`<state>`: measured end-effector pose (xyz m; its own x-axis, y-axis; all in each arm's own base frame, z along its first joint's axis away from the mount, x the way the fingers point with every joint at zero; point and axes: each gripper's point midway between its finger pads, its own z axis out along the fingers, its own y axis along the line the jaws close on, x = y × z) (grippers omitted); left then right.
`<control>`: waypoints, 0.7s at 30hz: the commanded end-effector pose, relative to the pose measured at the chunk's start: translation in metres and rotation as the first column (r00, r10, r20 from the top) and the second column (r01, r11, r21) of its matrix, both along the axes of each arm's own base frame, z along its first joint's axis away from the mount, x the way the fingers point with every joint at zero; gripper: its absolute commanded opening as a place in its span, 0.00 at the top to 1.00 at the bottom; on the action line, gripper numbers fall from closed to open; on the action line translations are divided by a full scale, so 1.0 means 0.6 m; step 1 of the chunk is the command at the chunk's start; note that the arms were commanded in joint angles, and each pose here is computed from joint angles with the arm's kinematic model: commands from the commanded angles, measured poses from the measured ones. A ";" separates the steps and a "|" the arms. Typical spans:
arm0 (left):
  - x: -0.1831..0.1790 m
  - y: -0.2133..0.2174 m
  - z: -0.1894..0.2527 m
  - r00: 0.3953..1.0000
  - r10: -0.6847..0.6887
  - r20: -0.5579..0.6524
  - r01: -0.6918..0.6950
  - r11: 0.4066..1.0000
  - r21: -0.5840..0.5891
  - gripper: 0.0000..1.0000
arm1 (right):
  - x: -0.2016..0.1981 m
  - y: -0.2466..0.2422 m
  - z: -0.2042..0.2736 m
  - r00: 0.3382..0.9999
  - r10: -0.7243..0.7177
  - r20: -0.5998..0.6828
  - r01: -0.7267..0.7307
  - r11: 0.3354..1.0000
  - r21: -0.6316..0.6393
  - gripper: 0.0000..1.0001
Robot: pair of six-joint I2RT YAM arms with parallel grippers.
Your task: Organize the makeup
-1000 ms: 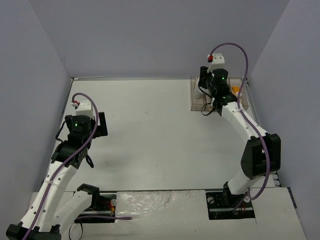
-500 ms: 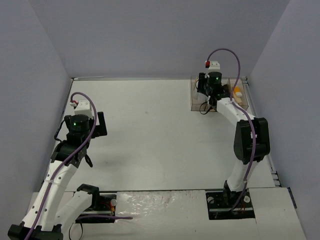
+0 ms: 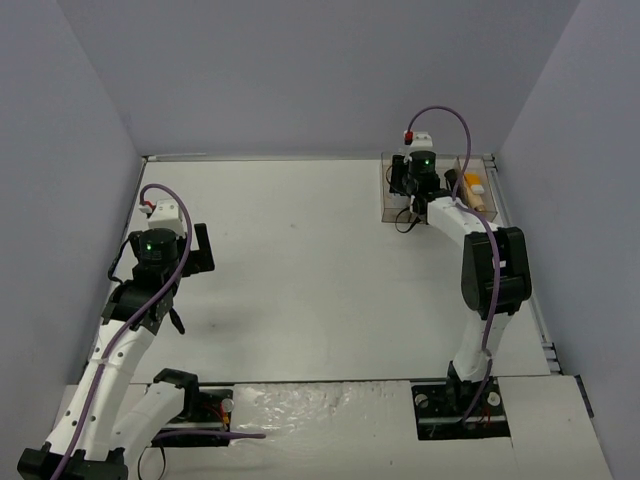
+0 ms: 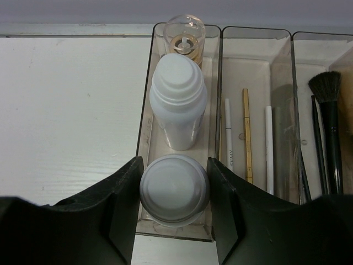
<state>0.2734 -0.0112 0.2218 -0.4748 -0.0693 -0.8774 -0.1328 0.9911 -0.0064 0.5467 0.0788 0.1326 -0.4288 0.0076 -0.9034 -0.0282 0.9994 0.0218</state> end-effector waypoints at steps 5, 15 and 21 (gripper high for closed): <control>0.016 -0.001 0.036 0.997 0.010 0.075 -0.008 1.000 -0.026 0.03 | 0.033 0.012 0.082 0.984 0.014 0.175 -0.023 0.999 0.049 0.81; 0.016 -0.001 0.037 0.997 0.010 0.078 -0.008 1.000 -0.026 0.03 | 0.027 0.011 0.063 0.989 0.015 0.150 -0.022 0.999 0.044 0.69; 0.015 0.000 0.036 0.997 0.012 0.077 -0.010 1.000 -0.023 0.03 | 0.021 0.018 0.056 0.990 0.043 0.137 -0.050 0.997 0.051 0.53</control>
<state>0.2734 -0.0108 0.2217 -0.4752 -0.0710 -0.8770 -0.1338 0.9910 -0.0077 0.5444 0.0850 0.1214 -0.4364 0.0078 -0.8997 -0.0605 0.9974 0.0380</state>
